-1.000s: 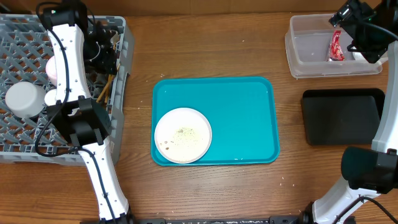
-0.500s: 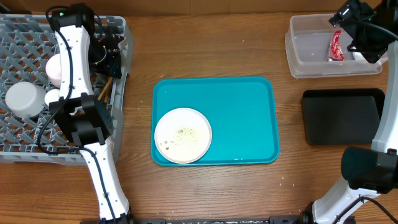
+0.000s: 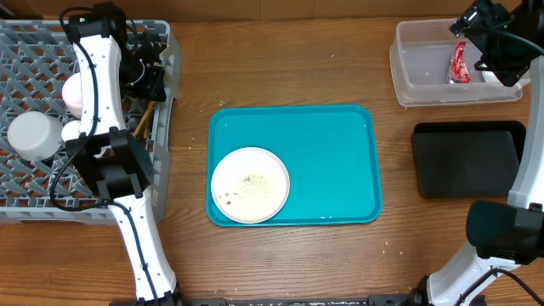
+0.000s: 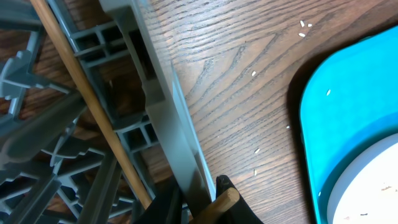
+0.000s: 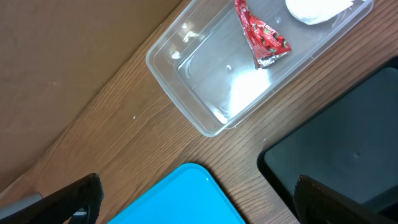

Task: Sort waste into correct bins and load items into the dishwasher
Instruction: 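Insert the second chopstick into the rack's right-edge slots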

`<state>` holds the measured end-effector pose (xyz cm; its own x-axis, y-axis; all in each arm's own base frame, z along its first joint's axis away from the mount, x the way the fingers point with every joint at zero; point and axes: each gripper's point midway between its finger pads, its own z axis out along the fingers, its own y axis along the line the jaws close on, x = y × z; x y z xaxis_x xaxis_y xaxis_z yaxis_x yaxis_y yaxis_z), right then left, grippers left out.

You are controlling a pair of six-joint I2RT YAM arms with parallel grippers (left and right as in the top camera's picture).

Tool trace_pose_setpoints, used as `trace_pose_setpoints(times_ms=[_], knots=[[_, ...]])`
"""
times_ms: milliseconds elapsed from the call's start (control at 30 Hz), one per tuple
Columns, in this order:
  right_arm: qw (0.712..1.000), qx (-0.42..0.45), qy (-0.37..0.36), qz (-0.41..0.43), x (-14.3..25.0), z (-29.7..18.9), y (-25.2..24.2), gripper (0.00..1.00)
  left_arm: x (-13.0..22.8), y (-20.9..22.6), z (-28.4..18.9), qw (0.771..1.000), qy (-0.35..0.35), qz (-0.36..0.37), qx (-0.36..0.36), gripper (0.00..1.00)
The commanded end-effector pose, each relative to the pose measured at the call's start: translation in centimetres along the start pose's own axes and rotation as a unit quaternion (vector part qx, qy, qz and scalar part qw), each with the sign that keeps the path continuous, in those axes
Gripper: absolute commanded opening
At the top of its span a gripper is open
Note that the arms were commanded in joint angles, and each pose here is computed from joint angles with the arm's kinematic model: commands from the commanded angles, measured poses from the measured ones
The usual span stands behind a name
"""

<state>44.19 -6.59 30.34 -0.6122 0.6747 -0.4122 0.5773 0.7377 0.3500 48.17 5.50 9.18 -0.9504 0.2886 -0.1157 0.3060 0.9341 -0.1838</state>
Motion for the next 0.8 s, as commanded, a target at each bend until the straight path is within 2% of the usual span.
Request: trace_pose_setpoints(times_ms=[0, 467, 667, 733, 767], knots=[[1.000, 0.005, -0.001, -0.001, -0.1, 0.3, -0.2, 1.00, -0.4, 0.3, 0.2, 1.000, -0.010, 0.001, 0.005, 0.10], [1.000, 0.005, -0.001, -0.001, -0.1, 0.3, -0.2, 1.00, -1.4, -0.1, -3.1, 0.999, -0.045, -0.009, -0.013, 0.07], [1.000, 0.005, -0.001, -0.001, -0.1, 0.3, -0.2, 1.00, -1.4, -0.1, -3.2, 0.999, -0.045, -0.022, -0.013, 0.11], [1.000, 0.005, -0.001, -0.001, -0.1, 0.3, -0.2, 1.00, -1.4, -0.1, -3.2, 0.998, -0.046, -0.028, -0.012, 0.20], [1.000, 0.005, -0.001, -0.001, -0.1, 0.3, -0.2, 1.00, -1.4, -0.1, -3.2, 0.998, -0.046, -0.031, -0.012, 0.22]])
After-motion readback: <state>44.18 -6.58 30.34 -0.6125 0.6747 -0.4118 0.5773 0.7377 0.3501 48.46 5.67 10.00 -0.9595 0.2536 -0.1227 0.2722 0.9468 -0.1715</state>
